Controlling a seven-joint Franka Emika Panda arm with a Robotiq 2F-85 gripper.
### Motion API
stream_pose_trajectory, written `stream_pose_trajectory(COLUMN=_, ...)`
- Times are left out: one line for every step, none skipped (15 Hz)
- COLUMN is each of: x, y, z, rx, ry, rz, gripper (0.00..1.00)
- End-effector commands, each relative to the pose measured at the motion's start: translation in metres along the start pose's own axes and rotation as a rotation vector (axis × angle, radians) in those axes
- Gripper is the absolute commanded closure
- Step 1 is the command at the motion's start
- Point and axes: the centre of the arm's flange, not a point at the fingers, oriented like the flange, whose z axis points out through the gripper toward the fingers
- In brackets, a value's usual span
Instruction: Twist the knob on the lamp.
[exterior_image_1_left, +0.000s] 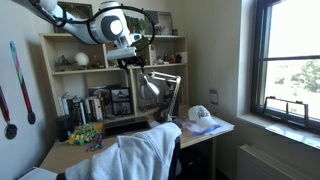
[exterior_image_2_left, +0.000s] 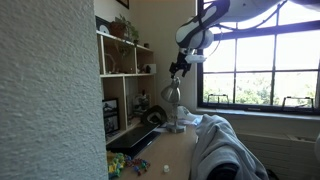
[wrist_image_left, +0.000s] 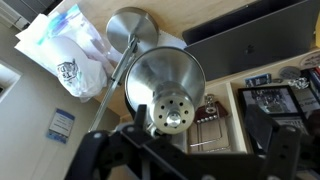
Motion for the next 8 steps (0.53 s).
stream_pose_trajectory(x=0.0118, y=0.0104, z=0.0070, rx=0.011, ry=0.027, rz=-0.010, gripper=0.00)
stream_pose_trajectory(x=0.0120, y=0.0105, z=0.0082, rx=0.010, ry=0.030, rz=-0.008, gripper=0.11)
stream_pose_trajectory(x=0.0134, y=0.0112, z=0.0100, rx=0.010, ry=0.032, rz=-0.012, gripper=0.26)
stream_pose_trajectory(x=0.0142, y=0.0119, z=0.0113, rx=0.010, ry=0.034, rz=-0.015, gripper=0.35)
stream_pose_trajectory(x=0.0141, y=0.0118, z=0.0119, rx=0.010, ry=0.034, rz=-0.015, gripper=0.42)
stream_pose_trajectory(x=0.0143, y=0.0121, z=0.0136, rx=0.010, ry=0.034, rz=-0.014, gripper=0.51)
stream_pose_trajectory(x=0.0138, y=0.0117, z=0.0140, rx=0.011, ry=0.033, rz=-0.015, gripper=0.58)
stream_pose_trajectory(x=0.0134, y=0.0117, z=0.0148, rx=0.009, ry=0.033, rz=-0.015, gripper=0.66)
